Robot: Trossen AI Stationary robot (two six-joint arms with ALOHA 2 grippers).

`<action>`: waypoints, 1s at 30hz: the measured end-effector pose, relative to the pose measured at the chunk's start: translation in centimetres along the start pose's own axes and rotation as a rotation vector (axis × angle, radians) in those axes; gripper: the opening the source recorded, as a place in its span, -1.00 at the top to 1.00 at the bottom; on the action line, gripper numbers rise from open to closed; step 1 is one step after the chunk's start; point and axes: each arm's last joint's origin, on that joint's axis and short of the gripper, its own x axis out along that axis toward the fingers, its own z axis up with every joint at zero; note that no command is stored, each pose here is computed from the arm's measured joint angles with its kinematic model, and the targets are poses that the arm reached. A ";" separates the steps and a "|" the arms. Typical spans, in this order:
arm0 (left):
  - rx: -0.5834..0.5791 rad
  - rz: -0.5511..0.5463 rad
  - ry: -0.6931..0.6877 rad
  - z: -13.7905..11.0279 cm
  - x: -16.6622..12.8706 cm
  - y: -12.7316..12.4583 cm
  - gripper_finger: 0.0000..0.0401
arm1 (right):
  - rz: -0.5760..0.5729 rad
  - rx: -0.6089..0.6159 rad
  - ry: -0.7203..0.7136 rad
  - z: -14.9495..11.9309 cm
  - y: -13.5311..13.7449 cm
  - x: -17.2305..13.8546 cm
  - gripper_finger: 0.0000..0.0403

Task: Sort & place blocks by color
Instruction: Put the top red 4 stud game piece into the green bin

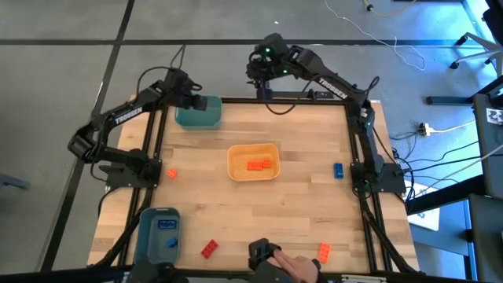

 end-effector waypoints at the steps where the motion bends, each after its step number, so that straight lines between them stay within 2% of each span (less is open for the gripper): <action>1: 0.016 0.038 0.011 0.2 -0.4 0.0 0.52 | -0.006 0.006 -0.003 0.0 -0.1 -0.5 0.18; 7: 0.093 0.216 0.084 0.7 -1.9 -0.1 0.52 | -0.006 0.018 0.008 -0.3 -0.4 -1.2 0.18; 12: 0.096 0.315 0.172 0.0 -1.0 0.5 0.52 | 0.005 0.023 0.022 -0.5 -0.4 -1.2 0.18; 30: 0.099 0.418 0.375 -1.6 6.7 2.3 0.52 | 0.079 0.039 0.101 -1.3 0.3 -1.3 0.18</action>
